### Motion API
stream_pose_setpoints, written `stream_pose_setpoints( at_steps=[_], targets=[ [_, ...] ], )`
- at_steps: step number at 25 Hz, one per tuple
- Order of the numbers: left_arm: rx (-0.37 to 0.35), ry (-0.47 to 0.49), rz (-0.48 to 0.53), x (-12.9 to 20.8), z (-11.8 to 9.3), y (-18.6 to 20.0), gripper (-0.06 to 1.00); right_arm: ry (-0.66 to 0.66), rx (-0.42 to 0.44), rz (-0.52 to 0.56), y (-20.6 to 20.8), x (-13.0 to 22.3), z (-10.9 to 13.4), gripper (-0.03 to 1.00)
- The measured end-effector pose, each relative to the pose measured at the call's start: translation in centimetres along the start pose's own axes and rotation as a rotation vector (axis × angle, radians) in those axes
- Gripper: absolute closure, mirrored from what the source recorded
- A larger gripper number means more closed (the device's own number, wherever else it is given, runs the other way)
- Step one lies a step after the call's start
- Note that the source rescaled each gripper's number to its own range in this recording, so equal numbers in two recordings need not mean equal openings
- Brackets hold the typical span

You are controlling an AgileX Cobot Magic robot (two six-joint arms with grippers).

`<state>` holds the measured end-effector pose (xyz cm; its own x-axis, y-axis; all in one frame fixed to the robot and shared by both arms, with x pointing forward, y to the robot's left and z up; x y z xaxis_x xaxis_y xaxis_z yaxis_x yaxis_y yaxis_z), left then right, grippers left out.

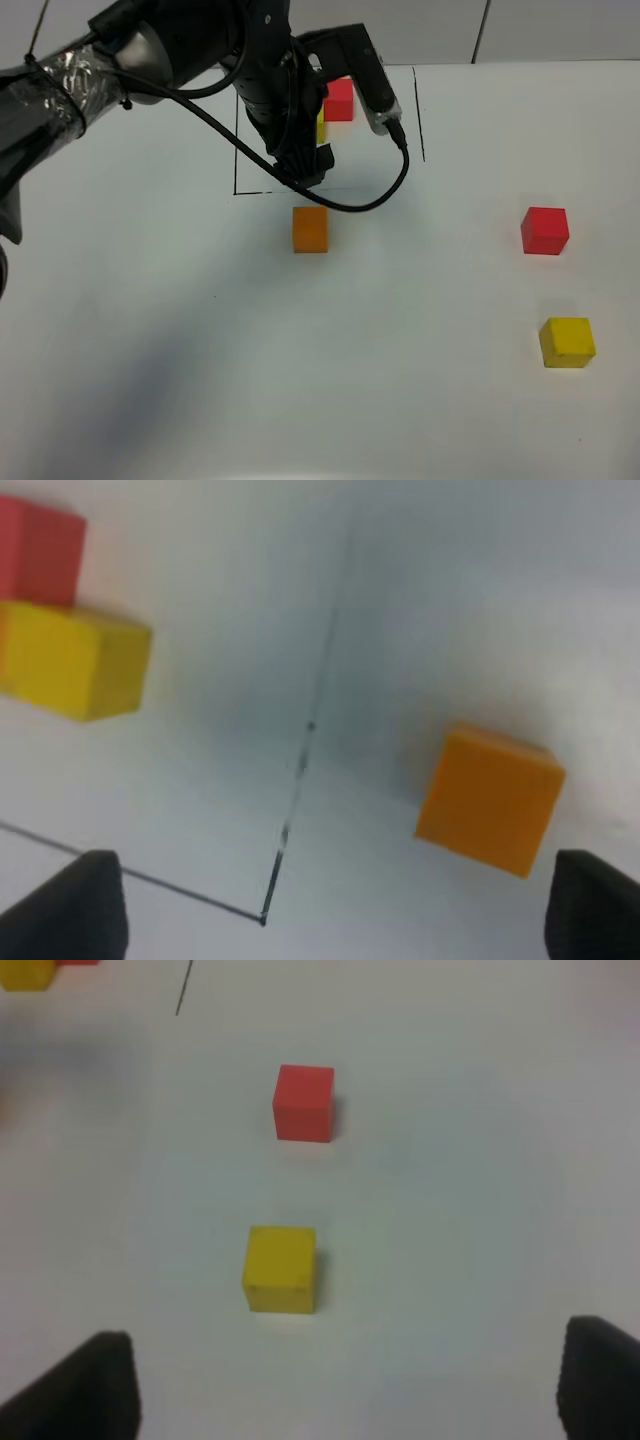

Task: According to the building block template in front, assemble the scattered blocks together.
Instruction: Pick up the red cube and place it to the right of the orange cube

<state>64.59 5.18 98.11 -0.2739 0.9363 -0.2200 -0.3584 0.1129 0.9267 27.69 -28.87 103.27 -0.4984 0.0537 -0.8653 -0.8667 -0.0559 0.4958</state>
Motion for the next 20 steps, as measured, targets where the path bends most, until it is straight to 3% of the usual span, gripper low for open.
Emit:
stream_pose_setpoints(
  at_steps=[7, 15, 20],
  targets=[
    [-0.118, 0.349, 0.012, 3.6, 4.6, 2.2, -0.05, 0.0, 0.0, 0.0, 0.0, 0.0, 0.0, 0.18],
    [-0.099, 0.707, 0.128, 11.2, 8.0, 5.2, -0.05, -0.001, 0.0, 0.0, 0.0, 0.0, 0.0, 0.18],
    [-0.115, 0.832, 0.112, 15.2, 7.8, 7.5, -0.03, -0.001, 0.0, 0.0, 0.0, 0.0, 0.0, 0.18]
  ],
)
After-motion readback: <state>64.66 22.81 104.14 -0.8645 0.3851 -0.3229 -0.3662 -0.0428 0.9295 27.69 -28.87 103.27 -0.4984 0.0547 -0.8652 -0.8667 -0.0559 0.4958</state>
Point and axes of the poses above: a point on each arm's last joint axis where the gripper is mounted, y pointing back along that axis away from the gripper, z along the wrist's bending axis when the last joint is at zero, x = y × z, the point moved 4 cm from there along -y, pointing out along that axis toward the gripper, and after that the axes turned 2 degrees about -y, right-handed, at the moved point
